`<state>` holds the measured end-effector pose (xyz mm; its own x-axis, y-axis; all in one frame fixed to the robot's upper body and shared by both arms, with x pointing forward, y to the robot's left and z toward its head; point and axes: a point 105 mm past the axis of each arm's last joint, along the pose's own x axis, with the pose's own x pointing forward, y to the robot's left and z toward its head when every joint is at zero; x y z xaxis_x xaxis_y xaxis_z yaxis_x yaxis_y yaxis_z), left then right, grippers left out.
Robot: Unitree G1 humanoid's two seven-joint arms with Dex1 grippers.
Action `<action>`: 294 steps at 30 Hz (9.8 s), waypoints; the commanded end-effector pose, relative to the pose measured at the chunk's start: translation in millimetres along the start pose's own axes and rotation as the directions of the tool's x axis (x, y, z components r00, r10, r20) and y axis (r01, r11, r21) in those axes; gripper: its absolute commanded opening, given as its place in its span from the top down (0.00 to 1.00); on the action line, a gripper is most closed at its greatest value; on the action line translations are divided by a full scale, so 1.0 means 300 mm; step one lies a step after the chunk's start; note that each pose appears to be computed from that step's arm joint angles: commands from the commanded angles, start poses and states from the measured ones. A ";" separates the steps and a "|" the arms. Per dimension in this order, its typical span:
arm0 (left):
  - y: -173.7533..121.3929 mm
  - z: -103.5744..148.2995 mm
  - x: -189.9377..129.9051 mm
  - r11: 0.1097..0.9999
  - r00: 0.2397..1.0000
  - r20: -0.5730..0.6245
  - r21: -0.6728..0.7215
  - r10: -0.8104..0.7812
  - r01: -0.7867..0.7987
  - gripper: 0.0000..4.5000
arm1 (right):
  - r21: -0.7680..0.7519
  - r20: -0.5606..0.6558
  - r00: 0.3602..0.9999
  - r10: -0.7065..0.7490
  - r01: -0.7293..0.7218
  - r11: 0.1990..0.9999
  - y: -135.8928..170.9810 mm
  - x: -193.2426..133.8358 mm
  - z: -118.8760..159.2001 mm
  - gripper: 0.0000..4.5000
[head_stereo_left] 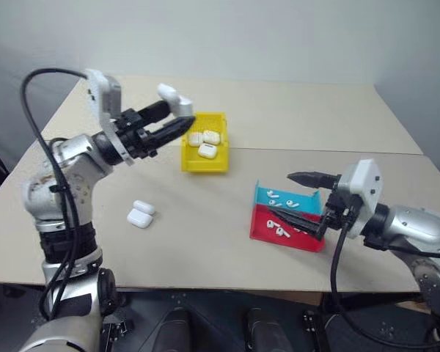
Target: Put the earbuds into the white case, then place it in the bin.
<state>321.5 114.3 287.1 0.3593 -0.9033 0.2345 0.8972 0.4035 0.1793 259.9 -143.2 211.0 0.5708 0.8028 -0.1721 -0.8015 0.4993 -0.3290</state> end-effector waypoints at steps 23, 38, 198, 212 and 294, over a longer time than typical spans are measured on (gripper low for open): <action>-0.252 -0.104 0.012 0.847 0.849 0.019 0.078 -0.528 0.525 0.38 | 0.043 -0.621 0.770 0.145 -0.151 0.988 -0.025 0.080 -0.208 0.44; -0.294 -0.150 -0.019 0.814 0.816 -0.028 0.064 -0.577 0.578 0.38 | 0.051 -0.672 0.727 0.140 -0.142 0.988 -0.009 0.108 -0.268 0.44; -0.248 -0.049 0.043 0.904 0.908 0.070 0.156 -0.413 0.399 0.38 | -0.371 -0.789 0.551 0.272 -0.780 0.503 -0.299 0.248 -0.320 0.45; -0.249 -0.047 0.030 0.909 0.915 0.063 0.155 -0.400 0.387 0.38 | -0.353 -0.769 0.562 0.306 -0.771 0.530 -0.287 0.245 -0.326 0.86; -0.209 -0.140 0.155 0.862 0.862 0.025 0.053 -0.505 0.504 0.38 | -0.083 0.311 0.918 0.248 -0.233 0.969 0.040 -0.032 0.414 0.95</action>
<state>292.1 44.4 244.1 -0.1400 -0.9797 0.1433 0.9518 -0.0933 0.2922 223.8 -104.5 312.6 0.2907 0.9555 0.0495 -0.9137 0.2926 -0.2821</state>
